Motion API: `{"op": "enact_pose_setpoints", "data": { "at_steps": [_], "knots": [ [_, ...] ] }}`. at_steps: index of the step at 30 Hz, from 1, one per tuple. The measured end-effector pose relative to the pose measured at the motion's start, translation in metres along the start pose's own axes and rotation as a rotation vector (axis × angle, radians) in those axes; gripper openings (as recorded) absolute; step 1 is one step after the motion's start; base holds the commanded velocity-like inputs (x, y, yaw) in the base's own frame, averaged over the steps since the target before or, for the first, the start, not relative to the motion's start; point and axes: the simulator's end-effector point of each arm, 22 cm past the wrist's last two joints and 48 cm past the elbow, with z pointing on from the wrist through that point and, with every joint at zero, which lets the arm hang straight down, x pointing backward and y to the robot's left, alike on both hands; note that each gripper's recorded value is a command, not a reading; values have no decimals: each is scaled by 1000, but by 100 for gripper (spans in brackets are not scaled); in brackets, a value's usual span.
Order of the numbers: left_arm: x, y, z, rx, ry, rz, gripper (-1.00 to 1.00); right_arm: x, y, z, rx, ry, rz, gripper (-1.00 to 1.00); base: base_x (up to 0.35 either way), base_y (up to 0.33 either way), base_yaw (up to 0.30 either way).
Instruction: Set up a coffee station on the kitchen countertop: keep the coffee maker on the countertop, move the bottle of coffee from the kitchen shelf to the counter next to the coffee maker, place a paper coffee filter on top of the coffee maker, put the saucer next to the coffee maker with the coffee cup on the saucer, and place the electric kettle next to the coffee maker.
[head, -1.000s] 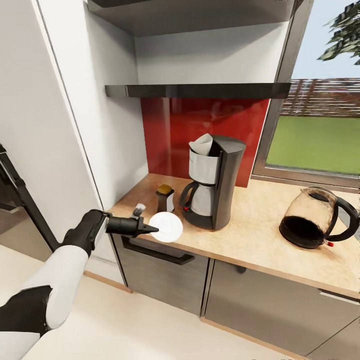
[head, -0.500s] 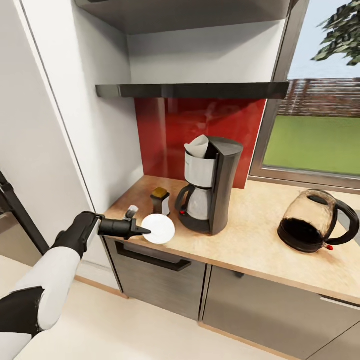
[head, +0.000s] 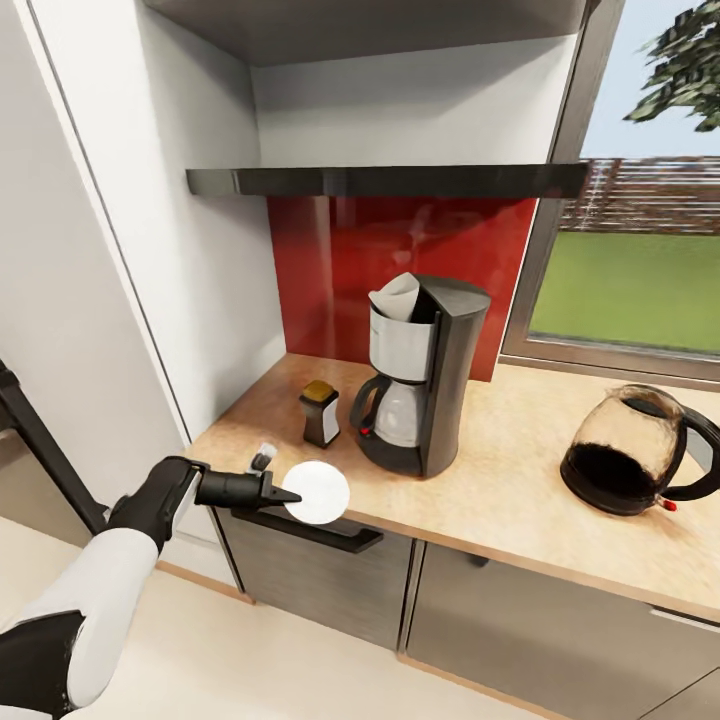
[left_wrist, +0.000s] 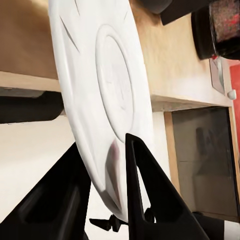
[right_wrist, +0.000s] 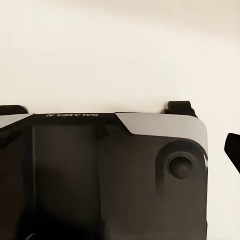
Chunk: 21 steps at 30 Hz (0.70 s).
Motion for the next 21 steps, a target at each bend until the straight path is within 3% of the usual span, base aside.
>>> {"op": "enact_pose_setpoints", "data": {
  "at_steps": [8, 16, 21],
  "knots": [
    [4, 1, 1, 4, 0, -6, -100, 5, -1, 0, 1, 6, 1, 100, 189, 0, -126],
    [5, 3, 1, 0, 4, -9, -100, 6, -1, 0, 1, 7, 1, 100, 118, 0, -9],
    [24, 14, 6, -4, 21, -39, -100, 6, -1, 0, 1, 8, 1, 100, 66, 0, 0]
  ]
}}
